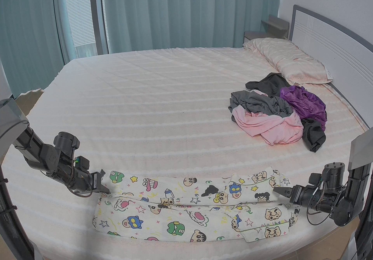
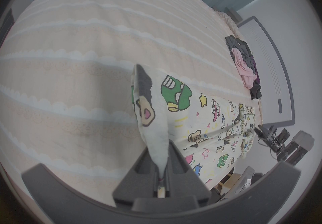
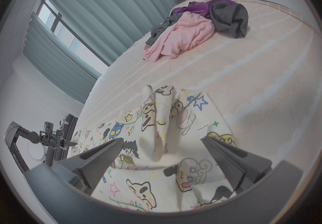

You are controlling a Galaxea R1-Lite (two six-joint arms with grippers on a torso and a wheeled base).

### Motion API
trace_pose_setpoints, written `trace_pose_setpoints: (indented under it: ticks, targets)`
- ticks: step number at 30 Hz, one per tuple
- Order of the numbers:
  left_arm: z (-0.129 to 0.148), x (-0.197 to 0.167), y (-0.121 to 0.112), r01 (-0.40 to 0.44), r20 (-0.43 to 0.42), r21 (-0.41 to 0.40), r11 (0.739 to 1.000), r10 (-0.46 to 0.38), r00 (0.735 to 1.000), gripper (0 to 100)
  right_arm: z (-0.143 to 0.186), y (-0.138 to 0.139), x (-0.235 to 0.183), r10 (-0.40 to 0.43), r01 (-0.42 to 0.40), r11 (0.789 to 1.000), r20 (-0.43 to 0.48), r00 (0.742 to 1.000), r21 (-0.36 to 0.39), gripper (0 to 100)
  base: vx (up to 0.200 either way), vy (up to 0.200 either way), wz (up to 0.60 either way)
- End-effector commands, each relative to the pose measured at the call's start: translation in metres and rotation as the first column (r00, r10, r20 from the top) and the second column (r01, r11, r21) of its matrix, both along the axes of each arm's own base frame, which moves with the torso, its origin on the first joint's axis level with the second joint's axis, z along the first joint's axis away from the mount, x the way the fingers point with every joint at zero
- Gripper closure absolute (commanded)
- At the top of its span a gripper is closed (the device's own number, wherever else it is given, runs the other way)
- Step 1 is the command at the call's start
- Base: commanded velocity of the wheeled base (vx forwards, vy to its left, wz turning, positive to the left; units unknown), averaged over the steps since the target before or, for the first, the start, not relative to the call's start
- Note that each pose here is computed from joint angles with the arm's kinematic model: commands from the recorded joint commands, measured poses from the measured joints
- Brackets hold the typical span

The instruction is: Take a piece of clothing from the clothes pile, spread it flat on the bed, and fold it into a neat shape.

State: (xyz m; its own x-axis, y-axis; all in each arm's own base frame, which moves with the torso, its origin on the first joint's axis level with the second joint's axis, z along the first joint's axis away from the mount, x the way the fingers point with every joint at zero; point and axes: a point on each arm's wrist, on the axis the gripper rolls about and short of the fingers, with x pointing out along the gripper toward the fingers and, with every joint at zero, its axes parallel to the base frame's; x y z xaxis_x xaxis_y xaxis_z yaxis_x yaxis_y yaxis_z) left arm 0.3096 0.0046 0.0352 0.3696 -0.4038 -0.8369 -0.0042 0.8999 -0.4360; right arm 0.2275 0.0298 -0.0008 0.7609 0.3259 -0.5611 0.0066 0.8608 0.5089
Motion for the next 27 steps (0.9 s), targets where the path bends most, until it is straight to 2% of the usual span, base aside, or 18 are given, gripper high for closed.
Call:
trace_pose_setpoints:
  ticks: [1, 15, 20, 22, 23, 27]
  targets:
    - [0.013, -0.003, 0.011, -0.025, 0.025, 0.011, 1.000, 0.025, 0.999, 100, 0.001, -0.007, 0.002, -0.022, 0.022, 1.000, 0.020, 1.000, -0.012, 0, 0.000, 0.000, 0.00]
    - [0.045, -0.004, 0.037, -0.101, 0.053, 0.015, 0.995, 0.100, 0.994, 100, 0.004, -0.016, 0.009, -0.060, 0.061, 0.998, 0.049, 0.997, -0.009, 0, 0.000, 0.000, 0.00]
    - [0.053, -0.005, 0.064, -0.150, 0.059, 0.032, 0.988, 0.148, 0.987, 100, 0.004, -0.017, 0.010, -0.066, 0.067, 0.998, 0.050, 0.997, -0.008, 0, 0.000, 0.000, 0.00]
    - [0.053, -0.005, 0.064, -0.150, 0.059, 0.032, 0.988, 0.148, 0.987, 100, 0.004, -0.017, 0.010, -0.066, 0.067, 0.998, 0.050, 0.997, -0.008, 0, 0.000, 0.000, 0.00]
    - [0.062, -0.007, 0.082, -0.185, 0.059, 0.042, 0.982, 0.182, 0.982, 100, 0.003, -0.019, 0.011, -0.070, 0.071, 0.997, 0.052, 0.996, -0.009, 0, 0.000, 0.000, 0.00]
    - [0.078, -0.013, 0.105, -0.224, 0.083, 0.060, 0.973, 0.218, 0.972, 100, 0.004, -0.019, 0.012, -0.073, 0.073, 0.997, 0.058, 0.996, -0.007, 0, 0.000, 0.000, 0.00]
